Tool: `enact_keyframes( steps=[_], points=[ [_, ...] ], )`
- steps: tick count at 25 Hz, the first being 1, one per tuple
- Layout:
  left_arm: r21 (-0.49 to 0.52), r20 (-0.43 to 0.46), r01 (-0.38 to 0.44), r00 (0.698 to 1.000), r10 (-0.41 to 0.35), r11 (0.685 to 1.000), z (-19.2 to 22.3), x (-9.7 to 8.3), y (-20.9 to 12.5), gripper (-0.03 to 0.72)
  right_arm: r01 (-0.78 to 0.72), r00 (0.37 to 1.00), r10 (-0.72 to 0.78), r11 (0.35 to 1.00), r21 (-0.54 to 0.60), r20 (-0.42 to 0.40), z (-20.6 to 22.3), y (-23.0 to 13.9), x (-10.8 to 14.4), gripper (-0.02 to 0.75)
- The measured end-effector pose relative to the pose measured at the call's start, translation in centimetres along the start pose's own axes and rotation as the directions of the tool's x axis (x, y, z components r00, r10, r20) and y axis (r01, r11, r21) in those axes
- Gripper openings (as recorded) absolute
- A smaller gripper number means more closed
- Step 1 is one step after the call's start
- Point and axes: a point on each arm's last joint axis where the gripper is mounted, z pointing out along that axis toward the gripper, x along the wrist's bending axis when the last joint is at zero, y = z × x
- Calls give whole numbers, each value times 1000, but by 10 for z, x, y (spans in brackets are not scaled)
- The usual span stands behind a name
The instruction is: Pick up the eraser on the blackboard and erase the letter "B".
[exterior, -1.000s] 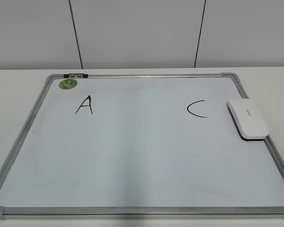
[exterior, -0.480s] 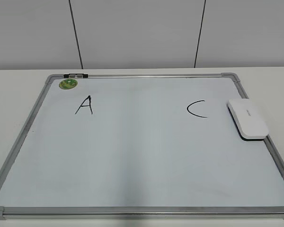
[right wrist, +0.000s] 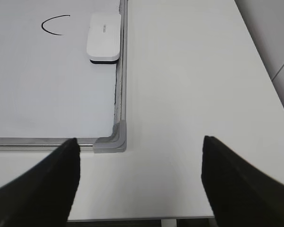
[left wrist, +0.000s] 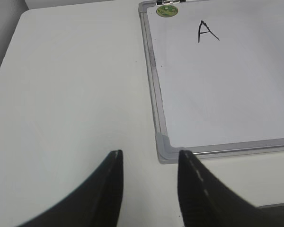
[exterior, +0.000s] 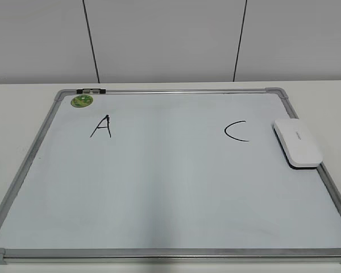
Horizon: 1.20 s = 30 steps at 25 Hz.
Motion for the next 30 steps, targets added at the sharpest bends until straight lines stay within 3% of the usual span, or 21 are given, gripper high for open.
enact_keyframes(
  steps=[30],
  points=[
    [0,0,1,1000,-1,1000,0,0,0,258,-2,1000,2,1000,0,0,0,0,0,591]
  ],
)
